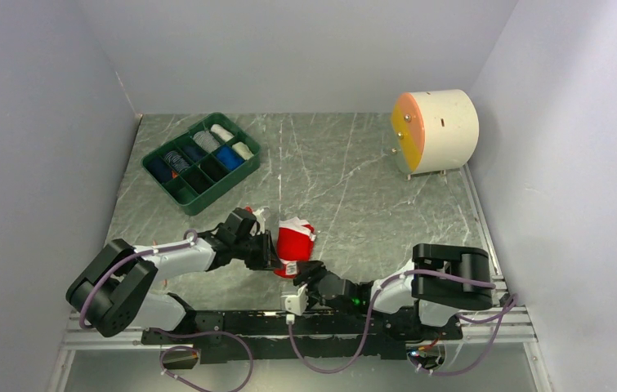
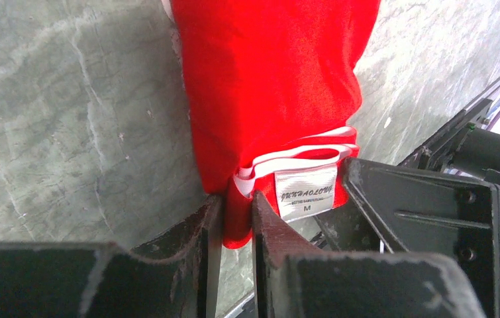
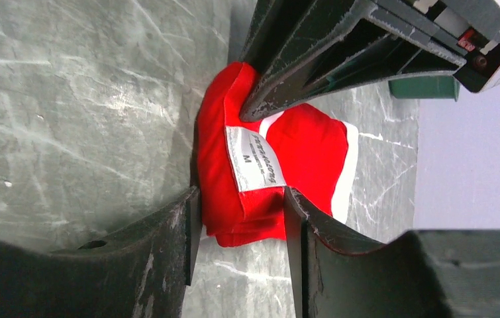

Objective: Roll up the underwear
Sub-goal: Roll the underwear to the center of the board.

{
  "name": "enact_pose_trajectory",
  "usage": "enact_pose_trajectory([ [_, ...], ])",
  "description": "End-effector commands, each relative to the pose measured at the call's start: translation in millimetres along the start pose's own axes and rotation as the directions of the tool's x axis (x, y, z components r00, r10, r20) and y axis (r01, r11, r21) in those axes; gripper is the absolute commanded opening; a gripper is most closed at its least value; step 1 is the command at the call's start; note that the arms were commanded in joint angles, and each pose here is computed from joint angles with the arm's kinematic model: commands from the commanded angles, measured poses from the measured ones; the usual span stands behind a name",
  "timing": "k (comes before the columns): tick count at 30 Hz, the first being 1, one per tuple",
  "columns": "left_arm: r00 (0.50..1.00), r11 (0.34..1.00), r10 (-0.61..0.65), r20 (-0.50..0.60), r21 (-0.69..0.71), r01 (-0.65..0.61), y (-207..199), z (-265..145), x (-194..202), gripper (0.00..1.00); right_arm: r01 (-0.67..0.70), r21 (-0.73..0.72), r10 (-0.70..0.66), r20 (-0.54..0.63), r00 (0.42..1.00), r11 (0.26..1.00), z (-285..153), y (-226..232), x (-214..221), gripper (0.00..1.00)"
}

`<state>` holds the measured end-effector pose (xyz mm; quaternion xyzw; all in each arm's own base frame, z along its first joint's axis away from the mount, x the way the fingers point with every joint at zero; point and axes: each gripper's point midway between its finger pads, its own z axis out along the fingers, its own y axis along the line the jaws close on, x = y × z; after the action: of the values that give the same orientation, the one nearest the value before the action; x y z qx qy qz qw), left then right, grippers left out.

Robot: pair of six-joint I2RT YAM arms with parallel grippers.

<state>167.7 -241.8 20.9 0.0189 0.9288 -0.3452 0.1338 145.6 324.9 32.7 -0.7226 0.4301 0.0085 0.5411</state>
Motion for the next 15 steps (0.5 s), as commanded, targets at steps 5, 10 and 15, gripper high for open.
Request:
enact_pose_trajectory([
  [5,0.998,0.985,0.022,-0.06,-0.168,-0.032,41.7,2.0,18.5,0.24,-0.036,0.022,0.038,-0.068,0.997,0.999,1.2,-0.3,22.1,0.48],
  [10,0.998,0.985,0.024,-0.056,-0.168,-0.033,40.9,1.6,17.3,0.24,-0.071,0.001,0.071,-0.044,0.997,0.997,6.7,-1.7,17.3,0.37],
  [15,0.999,0.987,0.011,-0.041,-0.158,-0.017,38.1,0.4,15.1,0.26,-0.15,-0.061,0.146,-0.056,0.988,0.987,15.8,-1.6,16.5,0.14],
])
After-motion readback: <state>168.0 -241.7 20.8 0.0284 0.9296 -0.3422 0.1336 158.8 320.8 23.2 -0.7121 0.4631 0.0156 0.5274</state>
